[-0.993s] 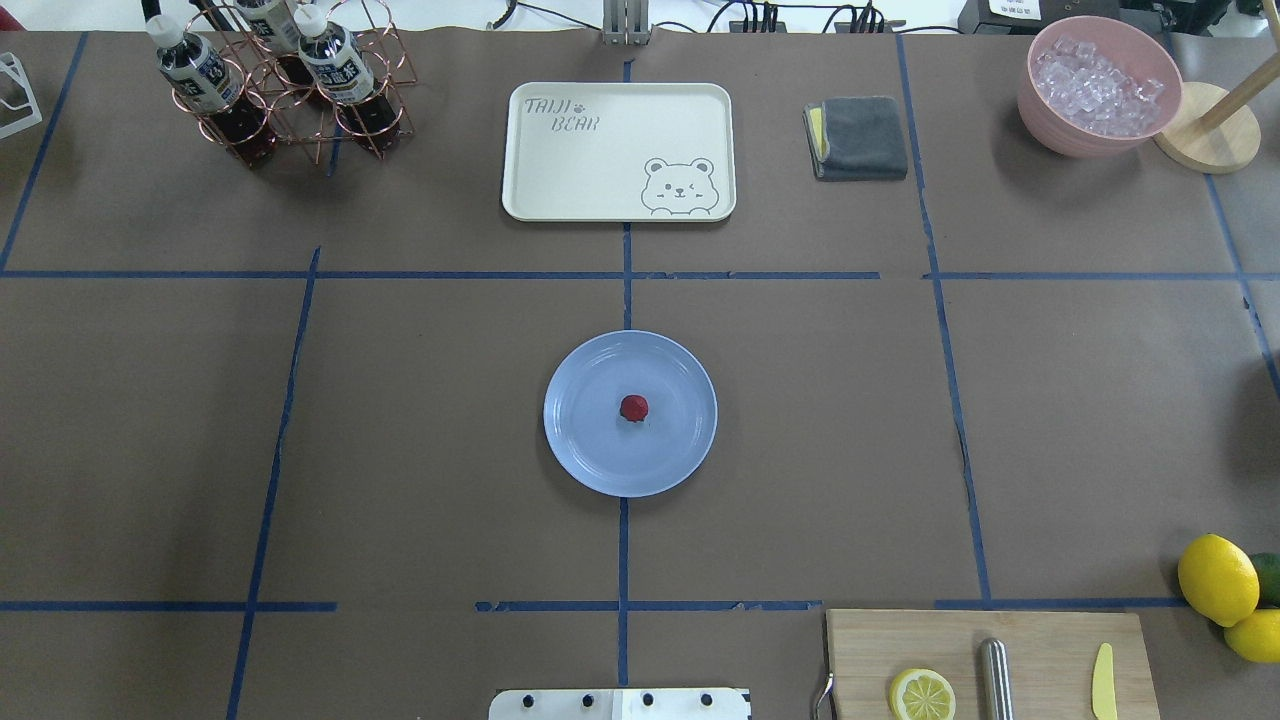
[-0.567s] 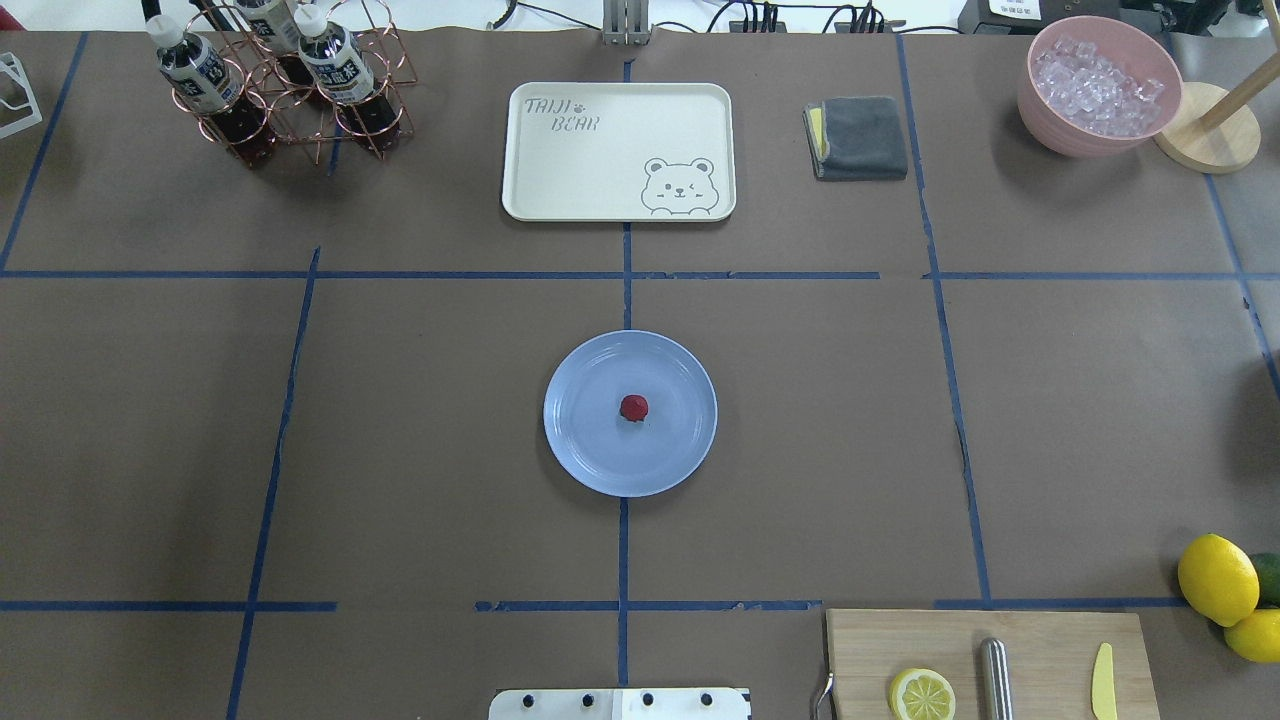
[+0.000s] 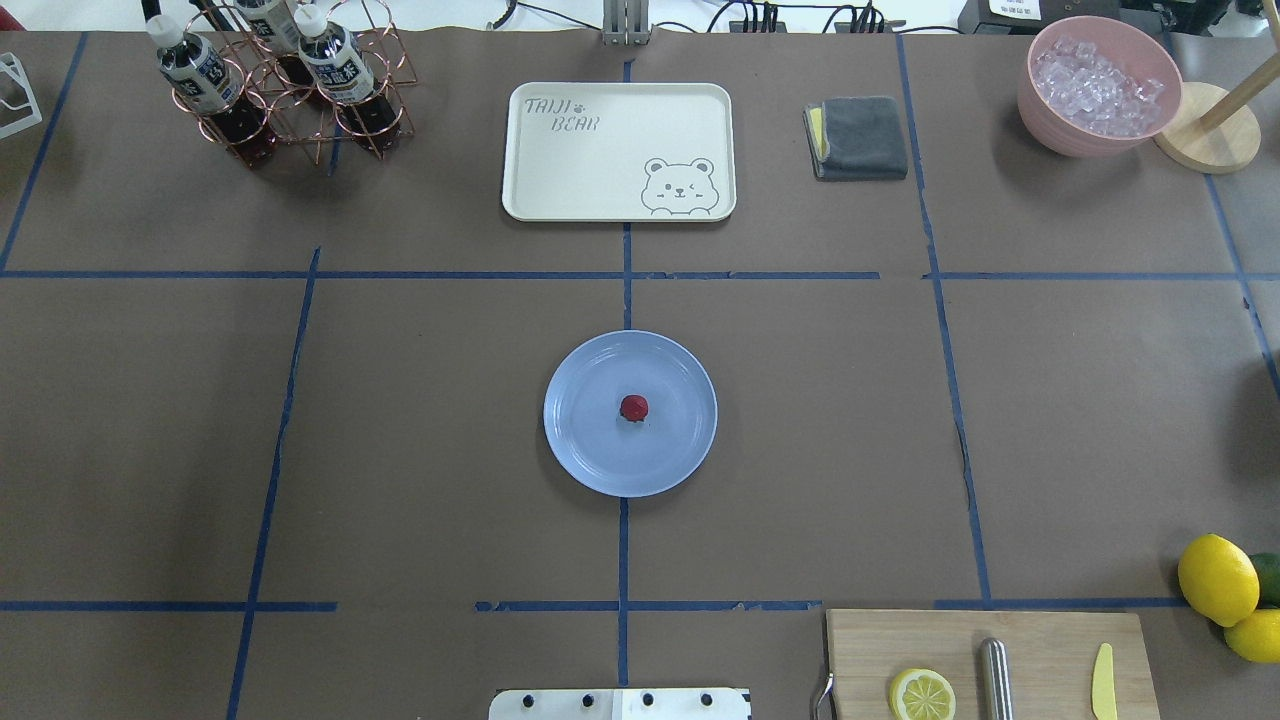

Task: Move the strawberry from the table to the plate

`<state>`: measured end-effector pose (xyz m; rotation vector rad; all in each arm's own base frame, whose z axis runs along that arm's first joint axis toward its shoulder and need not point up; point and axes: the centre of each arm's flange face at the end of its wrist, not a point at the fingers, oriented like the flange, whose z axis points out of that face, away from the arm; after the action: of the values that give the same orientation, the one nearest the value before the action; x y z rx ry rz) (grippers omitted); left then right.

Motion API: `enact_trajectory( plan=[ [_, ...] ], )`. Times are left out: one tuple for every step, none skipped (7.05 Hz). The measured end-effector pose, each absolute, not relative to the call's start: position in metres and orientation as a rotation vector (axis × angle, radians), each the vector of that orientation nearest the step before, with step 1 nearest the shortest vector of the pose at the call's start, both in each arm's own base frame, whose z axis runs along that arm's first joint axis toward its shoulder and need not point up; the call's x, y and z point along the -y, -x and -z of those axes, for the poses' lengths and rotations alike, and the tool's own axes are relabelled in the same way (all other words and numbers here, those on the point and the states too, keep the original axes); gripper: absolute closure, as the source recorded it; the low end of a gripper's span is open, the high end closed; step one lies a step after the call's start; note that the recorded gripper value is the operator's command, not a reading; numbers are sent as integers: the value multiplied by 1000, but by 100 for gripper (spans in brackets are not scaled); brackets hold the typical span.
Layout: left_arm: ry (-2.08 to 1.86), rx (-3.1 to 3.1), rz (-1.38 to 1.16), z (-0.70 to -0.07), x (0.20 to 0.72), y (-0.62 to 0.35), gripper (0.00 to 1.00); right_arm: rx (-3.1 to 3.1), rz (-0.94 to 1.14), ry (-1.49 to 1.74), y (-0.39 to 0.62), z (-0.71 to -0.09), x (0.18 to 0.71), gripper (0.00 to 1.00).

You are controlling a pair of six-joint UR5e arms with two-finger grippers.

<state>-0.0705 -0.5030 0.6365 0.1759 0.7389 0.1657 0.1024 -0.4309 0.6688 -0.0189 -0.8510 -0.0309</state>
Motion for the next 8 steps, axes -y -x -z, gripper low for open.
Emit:
enact_trajectory(
  plan=[
    [-174,-739,-165,-638,508,71,0,851,31,18,-102,-668,431,0],
    [-174,-739,-165,-638,511,71,0,851,32,17,-102,-668,432,0],
    [-175,-739,-166,-638,512,71,0,850,32,15,-103,-667,433,0],
    [-175,-739,-167,-637,512,71,0,848,26,15,-103,-665,435,0],
    [-176,-740,-168,-636,512,71,0,844,16,14,-104,-662,439,0],
    [-177,-740,-168,-635,512,71,0,842,7,13,-104,-659,447,0],
    [-178,-740,-168,-635,512,71,0,839,5,8,-104,-655,455,0],
    [-179,-740,-169,-634,512,71,0,837,7,-1,-105,-650,464,0]
  ],
)
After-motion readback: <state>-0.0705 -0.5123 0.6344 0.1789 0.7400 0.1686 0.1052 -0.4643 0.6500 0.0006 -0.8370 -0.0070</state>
